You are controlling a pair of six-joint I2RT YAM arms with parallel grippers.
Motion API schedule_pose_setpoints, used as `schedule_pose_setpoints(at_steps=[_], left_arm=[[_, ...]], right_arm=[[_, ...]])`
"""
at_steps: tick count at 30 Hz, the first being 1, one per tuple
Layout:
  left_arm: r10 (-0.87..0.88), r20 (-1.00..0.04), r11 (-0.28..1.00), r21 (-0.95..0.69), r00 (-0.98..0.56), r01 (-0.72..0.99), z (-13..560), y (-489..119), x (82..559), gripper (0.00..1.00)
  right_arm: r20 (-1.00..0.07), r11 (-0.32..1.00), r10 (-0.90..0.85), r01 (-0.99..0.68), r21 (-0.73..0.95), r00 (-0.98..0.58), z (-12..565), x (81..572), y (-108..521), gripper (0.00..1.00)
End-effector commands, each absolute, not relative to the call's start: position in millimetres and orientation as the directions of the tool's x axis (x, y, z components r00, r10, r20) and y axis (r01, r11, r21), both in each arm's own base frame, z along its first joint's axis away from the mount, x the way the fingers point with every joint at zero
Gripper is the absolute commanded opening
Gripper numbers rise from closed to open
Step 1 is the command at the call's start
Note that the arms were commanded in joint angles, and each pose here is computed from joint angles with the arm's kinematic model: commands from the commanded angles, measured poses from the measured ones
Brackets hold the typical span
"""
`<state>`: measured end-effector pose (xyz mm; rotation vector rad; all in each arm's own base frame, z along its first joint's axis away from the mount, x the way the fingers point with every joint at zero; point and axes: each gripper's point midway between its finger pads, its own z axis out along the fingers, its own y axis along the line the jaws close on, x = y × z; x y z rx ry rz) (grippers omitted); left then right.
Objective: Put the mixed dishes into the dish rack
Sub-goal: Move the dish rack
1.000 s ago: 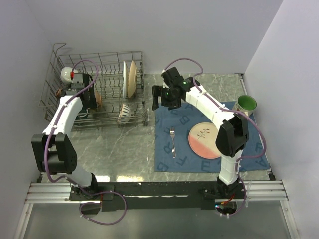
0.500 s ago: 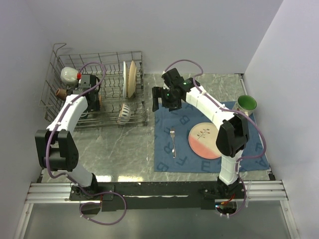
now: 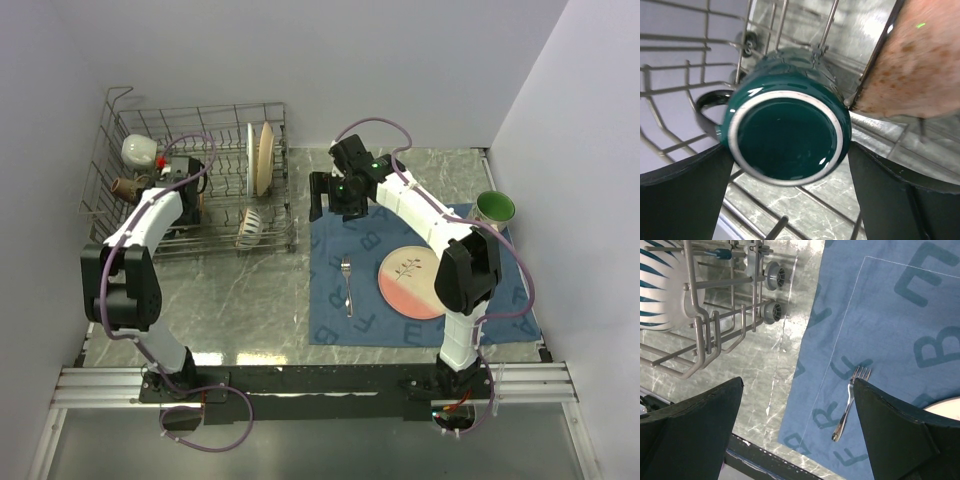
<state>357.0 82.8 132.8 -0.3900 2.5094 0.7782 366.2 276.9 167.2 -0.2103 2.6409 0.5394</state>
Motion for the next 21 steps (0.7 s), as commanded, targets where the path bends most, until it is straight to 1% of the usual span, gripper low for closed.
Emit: schedule_pose_setpoints(at_steps=[1,2,4,5,8,14,18,21], left_arm=[[-0.17,-0.525,0.762,0.467,-0.834,-0.449,124.3,88.0,351.2,0.99],[-0.177,-0.53,0.754,0.469,-0.829,-0.46,123.1,88.9,351.5,0.99],[-0.18,-0.539,0.729,0.489,-0.823,-0.479,124.2,93.7,351.2,0.94],[-0.185,-0.548,0.72,0.489,-0.815,-0.493,124.5,95.5,351.0,0.85],[-0.206,-0.594,0.681,0.484,-0.778,-0.55,133.6,107.7,350.8,0.7],[-0.255,-0.695,0.618,0.418,-0.672,-0.666,164.5,135.1,348.7,0.54],[-0.319,-0.746,0.616,0.306,-0.585,-0.726,180.0,148.0,341.9,0.51],[-0.374,-0.743,0.625,0.24,-0.555,-0.743,174.6,154.9,337.3,0.51]], right_arm=[[-0.493,0.903,-0.043,-0.245,0.352,-0.869,190.0,370.9,274.0,1.0],[-0.492,0.904,-0.043,-0.243,0.352,-0.869,189.2,371.8,273.7,1.0],[-0.493,0.904,-0.043,-0.243,0.351,-0.869,188.9,372.9,273.4,1.0],[-0.496,0.904,-0.042,-0.244,0.351,-0.868,189.6,373.8,273.1,1.0],[-0.489,0.903,-0.045,-0.245,0.352,-0.871,187.8,372.0,274.3,1.0],[-0.485,0.902,-0.046,-0.244,0.355,-0.873,185.8,371.3,274.0,1.0],[-0.485,0.9,-0.045,-0.245,0.359,-0.874,187.9,371.1,274.9,1.0],[-0.481,0.9,-0.045,-0.244,0.362,-0.876,187.2,370.6,275.2,1.0]])
